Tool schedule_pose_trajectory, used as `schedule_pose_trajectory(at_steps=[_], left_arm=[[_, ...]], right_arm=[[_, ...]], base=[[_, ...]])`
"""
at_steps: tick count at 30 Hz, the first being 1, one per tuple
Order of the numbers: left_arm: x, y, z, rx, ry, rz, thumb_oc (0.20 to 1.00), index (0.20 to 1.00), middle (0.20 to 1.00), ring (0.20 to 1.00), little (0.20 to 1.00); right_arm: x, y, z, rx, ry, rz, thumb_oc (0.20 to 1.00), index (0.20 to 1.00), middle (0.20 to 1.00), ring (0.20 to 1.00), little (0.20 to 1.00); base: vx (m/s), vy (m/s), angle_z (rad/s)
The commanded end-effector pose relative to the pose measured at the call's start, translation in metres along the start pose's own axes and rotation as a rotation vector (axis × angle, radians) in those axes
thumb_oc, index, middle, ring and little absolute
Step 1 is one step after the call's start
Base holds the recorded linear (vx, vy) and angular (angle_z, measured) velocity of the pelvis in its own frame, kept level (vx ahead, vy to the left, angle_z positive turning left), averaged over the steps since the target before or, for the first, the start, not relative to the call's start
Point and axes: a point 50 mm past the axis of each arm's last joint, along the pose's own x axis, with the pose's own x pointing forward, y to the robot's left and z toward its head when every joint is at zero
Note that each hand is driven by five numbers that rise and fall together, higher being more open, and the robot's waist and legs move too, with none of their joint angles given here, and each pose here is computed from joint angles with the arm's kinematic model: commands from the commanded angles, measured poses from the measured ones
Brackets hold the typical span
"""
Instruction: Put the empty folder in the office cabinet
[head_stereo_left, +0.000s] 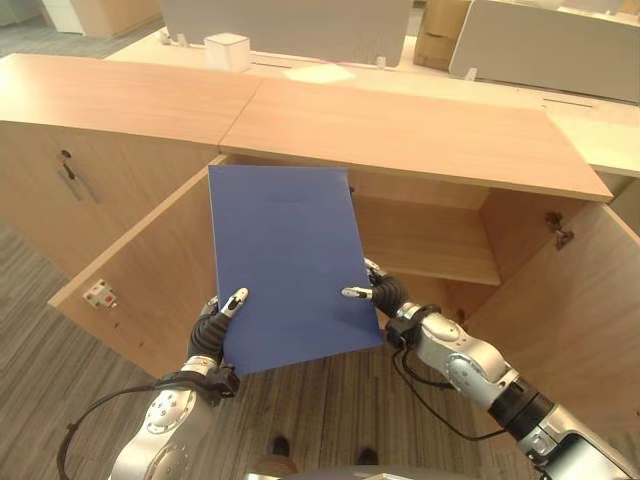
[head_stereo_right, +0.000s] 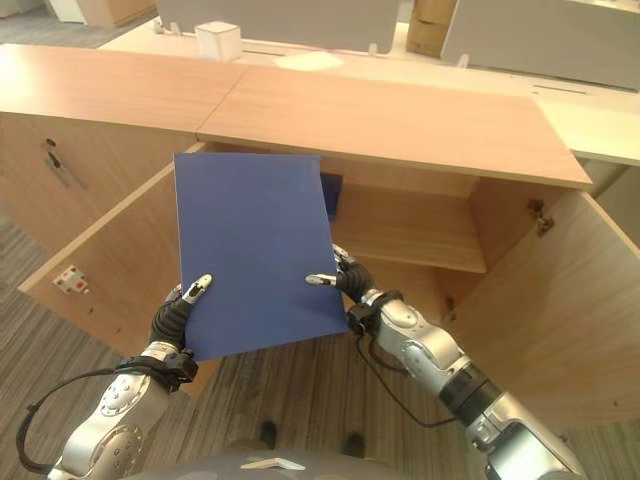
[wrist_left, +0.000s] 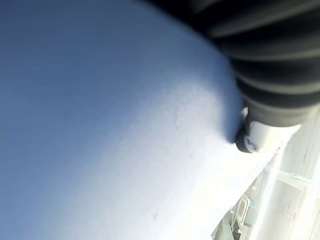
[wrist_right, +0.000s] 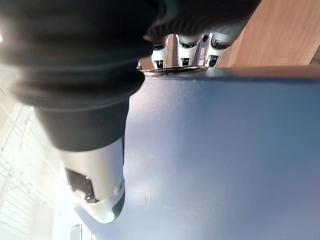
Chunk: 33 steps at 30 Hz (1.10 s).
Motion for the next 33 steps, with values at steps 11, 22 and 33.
schedule_pose_trajectory(at_steps=[11, 22, 33], left_arm=[[0.016, -0.029, 0.021, -0.066, -0.116, -0.207, 0.200, 0.200, 0.200, 0.200, 0.200], [0.013, -0.034, 0.014, -0.077, -0.060, -0.262, 0.200, 0.200, 0.200, 0.200, 0.200], [0.011, -0.035, 0.012, -0.067, -0.032, -0.288, 0.200, 0.200, 0.200, 0.200, 0.200]], right_arm=[[0.034, 0.038, 0.042, -0.061, -0.137, 0.219, 1.000, 1.000, 1.000, 1.000, 1.000], [0.056, 0.035, 0.072, -0.127, -0.167, 0.181, 1.000, 1.000, 1.000, 1.000, 1.000], [0.065, 0.037, 0.071, -0.151, -0.120, 0.175, 0.752, 0.752, 0.752, 0.752, 0.752]], base=[[-0.01, -0.002, 0.02], [0.00, -0.001, 0.02], [0.00, 0.000, 0.01]])
